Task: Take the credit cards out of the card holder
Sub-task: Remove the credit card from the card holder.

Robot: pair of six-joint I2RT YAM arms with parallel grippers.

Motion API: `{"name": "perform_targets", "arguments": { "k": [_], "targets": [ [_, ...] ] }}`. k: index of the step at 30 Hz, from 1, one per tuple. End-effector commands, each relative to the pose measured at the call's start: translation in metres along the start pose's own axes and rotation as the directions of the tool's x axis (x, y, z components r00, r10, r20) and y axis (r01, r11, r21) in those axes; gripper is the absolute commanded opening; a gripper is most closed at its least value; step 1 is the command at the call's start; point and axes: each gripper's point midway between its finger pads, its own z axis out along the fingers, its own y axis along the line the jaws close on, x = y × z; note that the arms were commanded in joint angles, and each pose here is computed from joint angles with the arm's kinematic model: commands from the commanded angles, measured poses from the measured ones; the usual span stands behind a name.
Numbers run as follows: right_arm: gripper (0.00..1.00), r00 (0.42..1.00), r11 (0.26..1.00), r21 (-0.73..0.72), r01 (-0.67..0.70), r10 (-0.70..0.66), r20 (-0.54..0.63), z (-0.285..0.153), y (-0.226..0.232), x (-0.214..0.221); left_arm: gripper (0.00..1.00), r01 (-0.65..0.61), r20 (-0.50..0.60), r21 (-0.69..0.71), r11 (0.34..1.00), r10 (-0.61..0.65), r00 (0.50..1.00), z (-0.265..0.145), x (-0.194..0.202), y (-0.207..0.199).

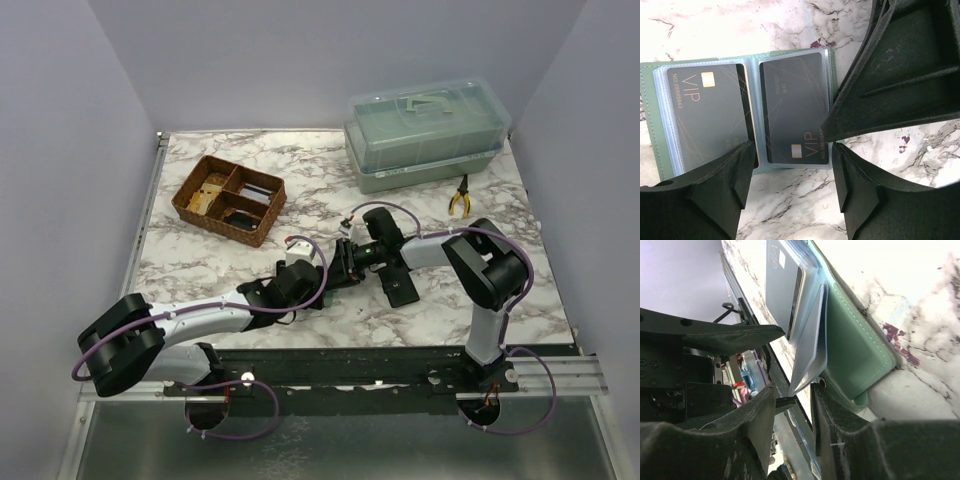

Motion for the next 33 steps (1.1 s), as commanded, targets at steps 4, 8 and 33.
{"name": "perform_targets", "arguments": {
  "k": [4, 8, 33],
  "targets": [
    [0.39, 0.998, 0.998, 0.052, 0.037, -0.040, 0.052, -0.010, -0.007, -0.019, 0.68, 0.022, 0.034, -0.027, 0.999, -0.021, 0.999, -0.005, -0.009, 0.009],
    [0.37, 0.992, 0.994, -0.013, 0.109, -0.108, 0.065, -0.023, 0.010, -0.026, 0.68, 0.033, 0.031, -0.033, 0.999, -0.032, 0.999, -0.005, -0.006, 0.013],
    [0.41, 0.994, 0.994, -0.019, 0.105, -0.104, 0.044, -0.006, 0.004, -0.037, 0.66, 0.082, 0.032, -0.018, 0.996, -0.081, 0.996, -0.004, 0.004, 0.019]
  ]
}}
